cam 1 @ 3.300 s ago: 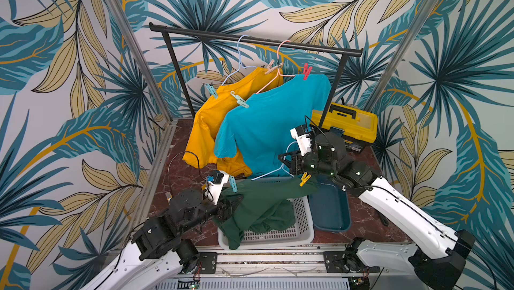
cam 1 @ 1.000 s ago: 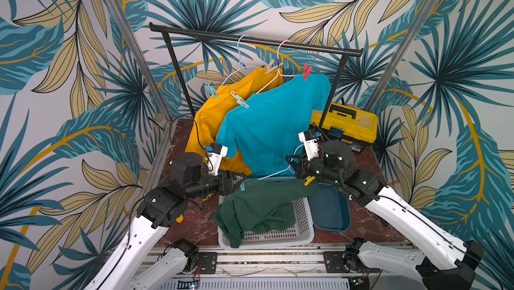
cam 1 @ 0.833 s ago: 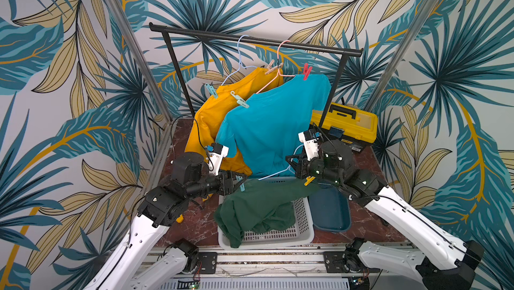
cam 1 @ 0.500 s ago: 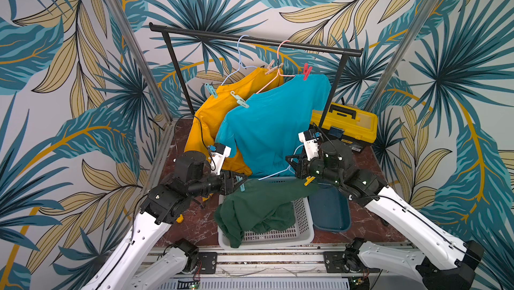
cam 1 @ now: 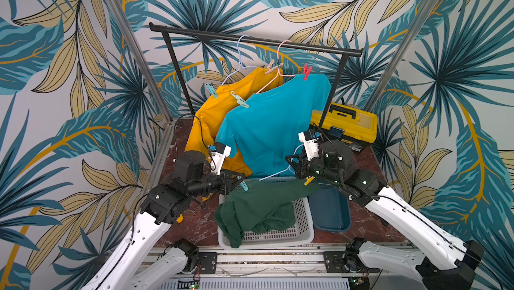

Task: Remove the clothespins securing t-shirts to the hanger
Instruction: Remove the clothespin from the hanger, then place the clothespin in the storage box.

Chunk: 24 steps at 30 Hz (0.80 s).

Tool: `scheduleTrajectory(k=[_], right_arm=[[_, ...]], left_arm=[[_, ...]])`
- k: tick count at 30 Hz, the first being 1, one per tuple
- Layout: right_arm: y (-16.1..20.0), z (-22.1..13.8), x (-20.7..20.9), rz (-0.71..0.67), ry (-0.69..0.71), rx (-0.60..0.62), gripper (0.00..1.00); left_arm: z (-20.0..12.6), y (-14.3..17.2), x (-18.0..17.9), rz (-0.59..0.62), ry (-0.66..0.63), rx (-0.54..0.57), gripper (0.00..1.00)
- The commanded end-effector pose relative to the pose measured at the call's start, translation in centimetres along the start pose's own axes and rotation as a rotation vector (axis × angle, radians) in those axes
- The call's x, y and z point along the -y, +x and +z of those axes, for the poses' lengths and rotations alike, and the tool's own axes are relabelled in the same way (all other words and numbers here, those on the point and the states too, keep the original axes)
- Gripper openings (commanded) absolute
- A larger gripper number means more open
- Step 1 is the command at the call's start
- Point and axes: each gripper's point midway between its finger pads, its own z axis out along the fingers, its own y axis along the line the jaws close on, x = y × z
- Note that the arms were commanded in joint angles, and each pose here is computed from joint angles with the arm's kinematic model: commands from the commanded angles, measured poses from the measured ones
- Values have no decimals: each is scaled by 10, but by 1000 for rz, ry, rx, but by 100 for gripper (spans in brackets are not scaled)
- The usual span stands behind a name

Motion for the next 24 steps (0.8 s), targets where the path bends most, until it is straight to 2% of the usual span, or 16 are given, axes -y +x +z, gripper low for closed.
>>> scheduleTrajectory(k=[1, 6, 9, 14, 17, 24], right_arm=[[1, 0, -3, 7, -14, 7, 0], [3, 2, -2, 10, -15, -2, 0], [2, 1, -3, 10, -14, 0, 0], [0, 1, -3, 10, -15, 11, 0], [-1, 4, -5, 12, -27, 11, 0], [-9, 9, -8, 8, -35, 27, 0]], left_arm=[[-14, -24, 13, 109, -4, 85, 14], [-45, -57, 38, 261, -25, 192, 16], [-54, -69, 52, 295, -2, 221, 16], [-43, -61, 76, 277, 149, 129, 15], [-36, -56, 81, 239, 184, 105, 12], [-20, -31, 127, 328, 332, 115, 12]])
